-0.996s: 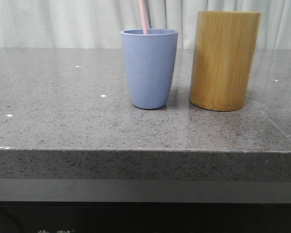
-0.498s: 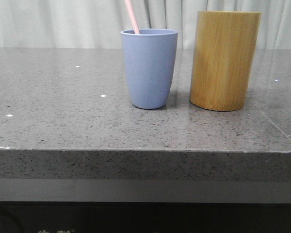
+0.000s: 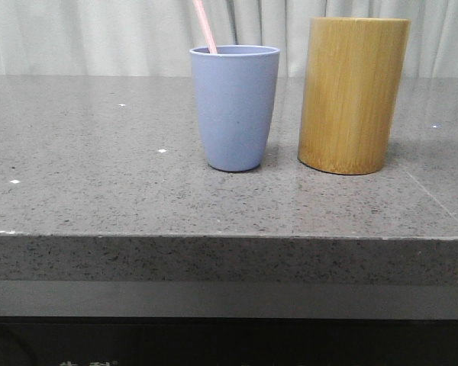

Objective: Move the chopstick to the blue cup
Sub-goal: 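Raise the open right gripper away from the cups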

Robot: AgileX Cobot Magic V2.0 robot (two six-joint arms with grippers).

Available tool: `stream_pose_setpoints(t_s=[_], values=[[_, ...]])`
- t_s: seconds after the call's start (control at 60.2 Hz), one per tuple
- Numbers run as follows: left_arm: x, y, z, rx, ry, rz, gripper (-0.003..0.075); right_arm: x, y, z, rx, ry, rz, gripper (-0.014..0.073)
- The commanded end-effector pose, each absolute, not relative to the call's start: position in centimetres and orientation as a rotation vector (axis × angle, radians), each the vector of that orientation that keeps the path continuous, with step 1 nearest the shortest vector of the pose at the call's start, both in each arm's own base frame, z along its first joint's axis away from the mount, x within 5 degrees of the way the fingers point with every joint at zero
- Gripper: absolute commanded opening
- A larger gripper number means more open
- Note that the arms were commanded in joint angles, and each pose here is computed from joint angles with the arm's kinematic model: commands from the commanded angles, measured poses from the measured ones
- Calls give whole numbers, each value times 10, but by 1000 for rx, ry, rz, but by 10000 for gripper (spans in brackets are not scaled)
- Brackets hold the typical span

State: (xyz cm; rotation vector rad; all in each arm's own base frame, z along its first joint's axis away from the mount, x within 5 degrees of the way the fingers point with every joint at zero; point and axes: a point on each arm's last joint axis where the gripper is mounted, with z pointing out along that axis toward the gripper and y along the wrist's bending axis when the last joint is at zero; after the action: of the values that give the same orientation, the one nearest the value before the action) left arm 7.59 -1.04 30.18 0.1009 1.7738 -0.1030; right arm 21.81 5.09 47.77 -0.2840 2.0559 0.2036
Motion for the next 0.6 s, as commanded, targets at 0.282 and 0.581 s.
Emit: stream_pose_setpoints(t_s=[0.282, 0.581], values=[[77, -10, 318, 77, 1672, -112, -19, 147, 20, 461, -148, 1856, 124, -87], [77, -10, 318, 77, 1672, -112, -19, 93, 13, 374, -110, 1720, 113, -87]])
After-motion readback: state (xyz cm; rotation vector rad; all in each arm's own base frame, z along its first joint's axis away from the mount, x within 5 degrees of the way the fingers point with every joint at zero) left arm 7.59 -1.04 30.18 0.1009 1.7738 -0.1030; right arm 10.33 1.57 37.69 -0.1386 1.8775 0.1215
